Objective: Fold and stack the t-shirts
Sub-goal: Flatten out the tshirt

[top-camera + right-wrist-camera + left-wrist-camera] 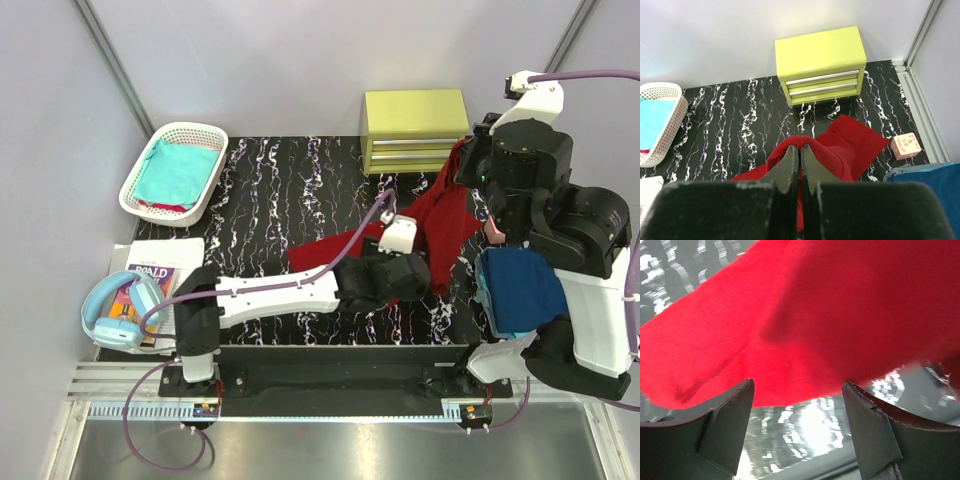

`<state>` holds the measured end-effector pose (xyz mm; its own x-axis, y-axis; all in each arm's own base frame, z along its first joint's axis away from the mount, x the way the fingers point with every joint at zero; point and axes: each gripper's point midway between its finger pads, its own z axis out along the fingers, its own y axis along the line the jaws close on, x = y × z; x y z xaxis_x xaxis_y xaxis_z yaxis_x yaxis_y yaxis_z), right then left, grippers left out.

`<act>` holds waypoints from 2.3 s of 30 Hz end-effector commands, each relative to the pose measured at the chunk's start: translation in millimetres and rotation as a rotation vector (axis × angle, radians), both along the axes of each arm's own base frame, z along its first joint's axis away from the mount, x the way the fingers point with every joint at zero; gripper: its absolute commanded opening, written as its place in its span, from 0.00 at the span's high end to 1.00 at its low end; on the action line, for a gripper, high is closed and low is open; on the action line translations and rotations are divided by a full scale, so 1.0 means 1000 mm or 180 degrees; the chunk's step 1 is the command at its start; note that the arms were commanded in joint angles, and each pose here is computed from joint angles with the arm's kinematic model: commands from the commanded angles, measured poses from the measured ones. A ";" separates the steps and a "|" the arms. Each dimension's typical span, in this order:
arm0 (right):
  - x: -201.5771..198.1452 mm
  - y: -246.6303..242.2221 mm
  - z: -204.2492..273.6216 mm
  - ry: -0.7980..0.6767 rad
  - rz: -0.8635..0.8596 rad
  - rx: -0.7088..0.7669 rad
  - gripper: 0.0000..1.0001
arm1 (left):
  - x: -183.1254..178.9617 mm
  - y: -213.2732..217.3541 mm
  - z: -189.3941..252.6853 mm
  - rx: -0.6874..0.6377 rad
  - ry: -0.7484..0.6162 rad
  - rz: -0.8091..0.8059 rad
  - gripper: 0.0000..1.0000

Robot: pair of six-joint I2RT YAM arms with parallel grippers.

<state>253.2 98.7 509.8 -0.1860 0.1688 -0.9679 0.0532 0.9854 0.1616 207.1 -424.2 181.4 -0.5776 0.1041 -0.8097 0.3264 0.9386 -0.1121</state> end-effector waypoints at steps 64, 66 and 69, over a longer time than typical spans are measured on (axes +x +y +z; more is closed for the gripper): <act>0.041 0.034 -0.022 -0.0020 -0.0104 -0.0014 1.00 | 0.043 0.319 0.205 0.0250 -0.1171 0.1898 1.00; 0.041 0.036 -0.019 -0.0037 -0.0086 0.0010 1.00 | 0.050 0.338 0.215 0.0264 -0.1228 0.2112 1.00; 0.041 0.033 -0.011 -0.0095 -0.0097 0.0000 1.00 | 0.059 0.360 0.230 0.0194 -0.1297 0.2302 0.99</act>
